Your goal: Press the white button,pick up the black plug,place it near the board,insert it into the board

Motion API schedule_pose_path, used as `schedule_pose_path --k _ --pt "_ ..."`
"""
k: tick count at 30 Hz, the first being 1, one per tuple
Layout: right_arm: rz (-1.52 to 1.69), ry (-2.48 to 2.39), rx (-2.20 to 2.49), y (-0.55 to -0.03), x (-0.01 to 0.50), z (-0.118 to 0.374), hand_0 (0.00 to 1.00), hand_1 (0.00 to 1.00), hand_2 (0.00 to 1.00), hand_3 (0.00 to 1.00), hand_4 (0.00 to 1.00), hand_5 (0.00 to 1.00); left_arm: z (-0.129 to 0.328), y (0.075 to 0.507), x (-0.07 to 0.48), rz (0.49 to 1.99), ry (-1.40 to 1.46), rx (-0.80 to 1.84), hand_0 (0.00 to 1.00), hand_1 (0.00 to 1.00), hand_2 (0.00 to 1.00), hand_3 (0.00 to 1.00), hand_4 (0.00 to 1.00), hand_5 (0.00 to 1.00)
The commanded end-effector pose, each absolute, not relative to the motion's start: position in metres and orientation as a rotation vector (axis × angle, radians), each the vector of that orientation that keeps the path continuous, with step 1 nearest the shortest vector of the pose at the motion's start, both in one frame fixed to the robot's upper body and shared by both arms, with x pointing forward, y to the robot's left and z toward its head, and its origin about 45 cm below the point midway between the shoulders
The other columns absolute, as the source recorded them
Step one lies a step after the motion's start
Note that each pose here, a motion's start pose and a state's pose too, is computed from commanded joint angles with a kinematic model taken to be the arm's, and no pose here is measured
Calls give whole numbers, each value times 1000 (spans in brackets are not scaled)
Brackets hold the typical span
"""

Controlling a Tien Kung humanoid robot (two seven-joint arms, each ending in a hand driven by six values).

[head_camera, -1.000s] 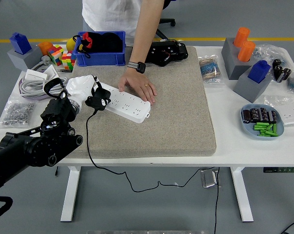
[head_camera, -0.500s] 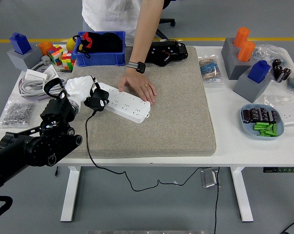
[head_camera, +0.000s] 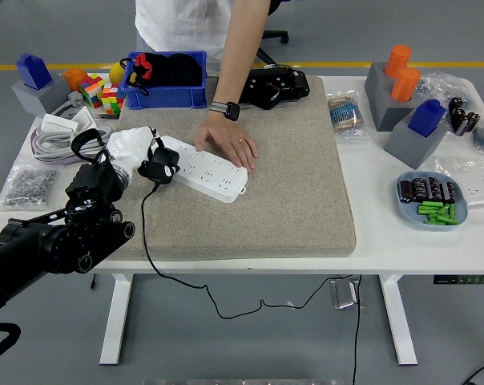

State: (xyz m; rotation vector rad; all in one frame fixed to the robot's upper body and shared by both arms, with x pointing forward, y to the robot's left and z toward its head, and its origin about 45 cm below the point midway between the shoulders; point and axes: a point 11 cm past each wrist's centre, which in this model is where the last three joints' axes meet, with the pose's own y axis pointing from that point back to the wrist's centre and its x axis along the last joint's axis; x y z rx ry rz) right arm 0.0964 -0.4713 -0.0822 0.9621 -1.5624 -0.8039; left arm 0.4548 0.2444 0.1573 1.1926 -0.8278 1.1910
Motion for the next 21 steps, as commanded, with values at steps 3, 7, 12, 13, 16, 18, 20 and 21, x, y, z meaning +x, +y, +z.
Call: schedule_pose_path --k 3,7,12,13,16,18,20,21 --pt "-806 -1562 961 -471 96 -82 796 769 798 775 798 588 159 243 455 1192 -833 1177 840 860 804 802 950 399" --pt "-806 -1564 961 -471 96 -82 796 769 798 775 798 588 160 241 455 1194 -839 1164 840 860 804 802 950 399" --pt "-805 -1564 963 -471 97 -82 796 769 798 775 798 587 162 240 456 1200 -844 1147 901 945 913 897 971 489" --pt "-806 -1564 963 -471 97 -82 796 769 798 775 798 587 162 240 456 1200 -842 1146 901 945 913 897 971 489" --pt "-807 -1563 963 -470 96 -83 796 769 798 775 798 587 162 240 455 1201 -834 1138 926 974 952 932 987 552" --pt "-807 -1563 963 -470 96 -83 796 769 798 775 798 587 162 239 455 1204 -826 1127 926 974 952 932 987 552" --pt "-806 -1564 961 -471 96 -82 796 769 797 775 797 586 167 236 453 1216 -820 1080 954 998 971 959 998 684" --pt "-806 -1564 961 -471 96 -82 796 769 797 775 797 586 170 235 452 1222 -824 1052 954 998 971 959 998 684"
